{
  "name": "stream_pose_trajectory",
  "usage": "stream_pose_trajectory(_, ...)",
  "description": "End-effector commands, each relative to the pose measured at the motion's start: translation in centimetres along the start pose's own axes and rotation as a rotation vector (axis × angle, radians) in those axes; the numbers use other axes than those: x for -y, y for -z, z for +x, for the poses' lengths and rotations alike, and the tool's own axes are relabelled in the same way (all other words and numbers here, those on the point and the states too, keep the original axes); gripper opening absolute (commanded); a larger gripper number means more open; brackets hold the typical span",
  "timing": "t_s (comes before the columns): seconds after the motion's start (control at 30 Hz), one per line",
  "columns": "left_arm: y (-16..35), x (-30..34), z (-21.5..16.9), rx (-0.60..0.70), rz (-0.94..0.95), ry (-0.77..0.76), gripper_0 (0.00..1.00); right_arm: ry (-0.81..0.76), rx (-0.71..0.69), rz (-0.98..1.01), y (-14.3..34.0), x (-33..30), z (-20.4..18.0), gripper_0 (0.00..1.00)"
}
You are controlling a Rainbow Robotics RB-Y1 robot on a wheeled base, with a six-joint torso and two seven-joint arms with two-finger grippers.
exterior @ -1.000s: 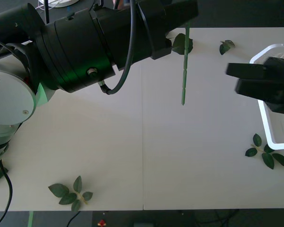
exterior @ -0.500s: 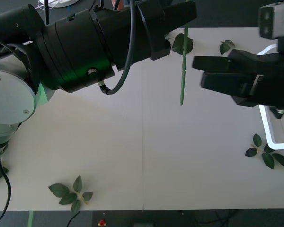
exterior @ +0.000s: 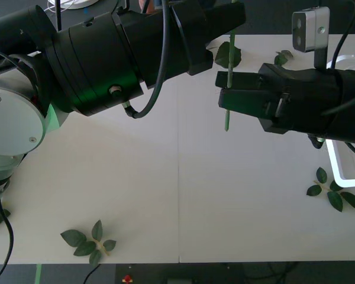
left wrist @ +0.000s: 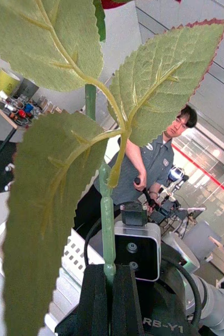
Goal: Place the red flowers into the right box and the blue flowers into the left box. If a person shows an open palm, hand one flower to the person first, then continue sorting.
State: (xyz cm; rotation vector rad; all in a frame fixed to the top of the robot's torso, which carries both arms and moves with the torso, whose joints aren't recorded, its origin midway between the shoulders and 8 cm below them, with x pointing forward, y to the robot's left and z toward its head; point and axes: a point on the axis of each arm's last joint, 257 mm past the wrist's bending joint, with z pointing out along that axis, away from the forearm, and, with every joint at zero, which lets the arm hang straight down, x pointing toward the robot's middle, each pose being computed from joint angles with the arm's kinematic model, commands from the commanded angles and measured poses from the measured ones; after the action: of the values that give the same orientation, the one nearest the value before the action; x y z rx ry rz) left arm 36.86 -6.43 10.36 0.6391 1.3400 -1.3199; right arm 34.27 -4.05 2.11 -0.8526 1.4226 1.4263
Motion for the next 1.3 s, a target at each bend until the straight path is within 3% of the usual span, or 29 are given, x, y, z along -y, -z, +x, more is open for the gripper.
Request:
stream_pose_trajectory(0.03, -0.2, 0.9, -0.6, -0.006, 0.017, -0.035, 0.00, 0.050, 0.009, -0.025, -1.0, -0.8, -0.9, 0.00)
stream_pose_trajectory(0.6, -0.2, 0.9, -0.6, -0.006, 0.017, -0.035, 0.01, 0.051, 0.018, -0.024, -1.1, -0.8, -1.3, 0.00)
stream_pose_trajectory(0.67, -0.2, 0.9, -0.6, -0.006, 0.017, -0.035, 0.63, 0.052, 0.018, -0.027, -1.1, -0.9, -1.5, 0.00)
stream_pose_trajectory(0.7, -0.2, 0.9, -0.6, -0.006, 0.017, -0.035, 0.86, 0.053, 0.020, -0.028, -1.2, -0.9, -1.6, 0.00)
stream_pose_trajectory(0.77, -0.2, 0.9, -0.6, -0.006, 0.017, -0.035, 1.00, 0.053, 0.022, -0.028, -1.2, -0.9, -1.6, 0.00)
stream_pose_trajectory(1.3, -0.2, 0.9, -0.6, -0.006, 0.017, -0.035, 1.00, 0.061, 0.057, -0.003, -0.8, -0.4, -2.7, 0.00)
